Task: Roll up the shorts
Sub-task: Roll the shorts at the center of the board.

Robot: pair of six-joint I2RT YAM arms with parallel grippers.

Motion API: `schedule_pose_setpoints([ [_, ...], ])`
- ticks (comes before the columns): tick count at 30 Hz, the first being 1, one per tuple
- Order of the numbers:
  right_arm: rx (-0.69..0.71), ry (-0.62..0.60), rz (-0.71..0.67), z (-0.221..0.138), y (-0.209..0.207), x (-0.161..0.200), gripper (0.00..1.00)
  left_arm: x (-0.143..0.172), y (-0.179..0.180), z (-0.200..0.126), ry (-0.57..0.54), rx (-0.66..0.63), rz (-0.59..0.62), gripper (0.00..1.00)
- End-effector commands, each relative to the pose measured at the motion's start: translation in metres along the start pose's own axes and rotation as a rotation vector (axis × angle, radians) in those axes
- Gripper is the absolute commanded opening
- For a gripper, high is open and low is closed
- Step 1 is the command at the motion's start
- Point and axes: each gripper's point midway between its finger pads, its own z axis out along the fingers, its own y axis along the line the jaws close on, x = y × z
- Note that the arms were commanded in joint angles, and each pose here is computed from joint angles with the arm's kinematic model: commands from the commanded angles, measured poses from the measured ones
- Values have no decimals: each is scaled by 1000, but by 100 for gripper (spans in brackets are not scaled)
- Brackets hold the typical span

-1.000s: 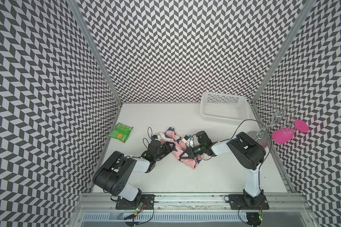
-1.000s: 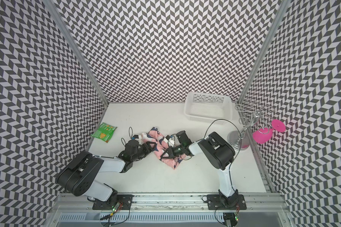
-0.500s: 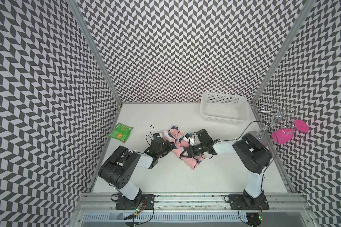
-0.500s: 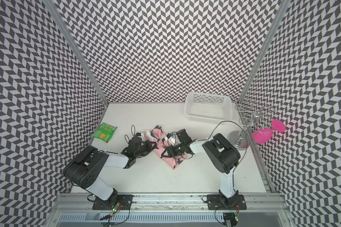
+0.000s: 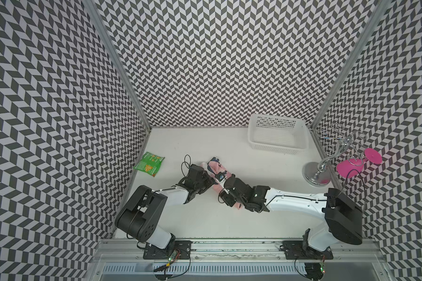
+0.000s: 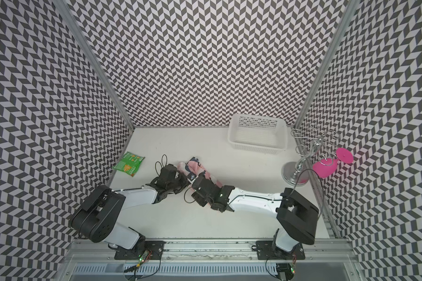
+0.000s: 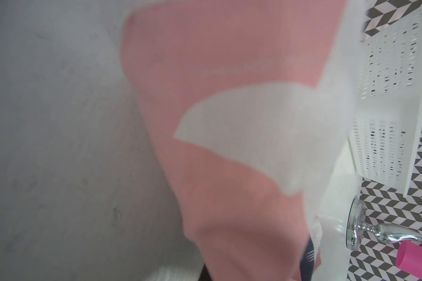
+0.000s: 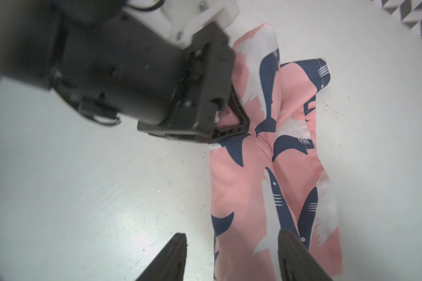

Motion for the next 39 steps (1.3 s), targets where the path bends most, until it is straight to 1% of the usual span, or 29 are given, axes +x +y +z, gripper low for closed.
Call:
schedule_pose_setpoints([
  [1,303,7,-181,4,-22,4,67,9,10,-6,44,-70,-10,0],
  [5,388,26,-288,21,-8,12,67,10,7,-7,51,-65,-16,0],
  [10,455,47,-368,40,-2,23,67,12,4,-8,66,-50,-19,0],
  [12,466,68,-390,47,-1,30,66,12,4,-8,69,-47,-20,0],
  [14,454,84,-411,54,2,38,62,13,2,-9,75,-38,-20,0],
  [15,439,91,-417,57,4,41,58,13,1,-9,77,-34,-20,0],
  [16,414,104,-423,61,7,46,50,13,0,-9,80,-30,-22,0],
  [17,379,118,-420,65,10,50,39,12,0,-10,78,-24,-23,0],
  [19,273,155,-396,72,19,57,25,9,-1,-11,71,-14,-20,0],
  [20,215,170,-365,74,22,60,19,8,-3,-12,67,-3,-10,4],
  [21,175,182,-334,76,22,61,15,5,-6,-13,59,8,-2,15],
  [22,96,195,-288,77,26,63,13,3,-8,-14,54,20,9,30],
  [23,21,207,-236,77,28,63,11,-1,-11,-17,45,36,22,42],
  [24,-31,213,-189,77,28,62,11,-4,-13,-19,32,45,34,49],
  [25,-116,219,-130,75,30,62,10,-9,-15,-23,16,42,43,55],
  [26,-196,220,-64,73,31,59,9,-14,-15,-27,-4,31,52,57],
  [28,-310,209,44,67,29,52,9,-25,-17,-38,-55,-4,90,65],
  [31,-444,183,150,57,26,40,9,-39,-19,-59,-133,-20,126,67],
  [34,-566,164,228,47,29,29,9,-46,-12,-76,-182,-11,115,67],
  [36,-637,152,289,43,28,23,9,-45,-6,-81,-191,-6,105,68],
  [39,-714,144,386,42,21,21,9,-38,1,-79,-169,-4,107,68],
])
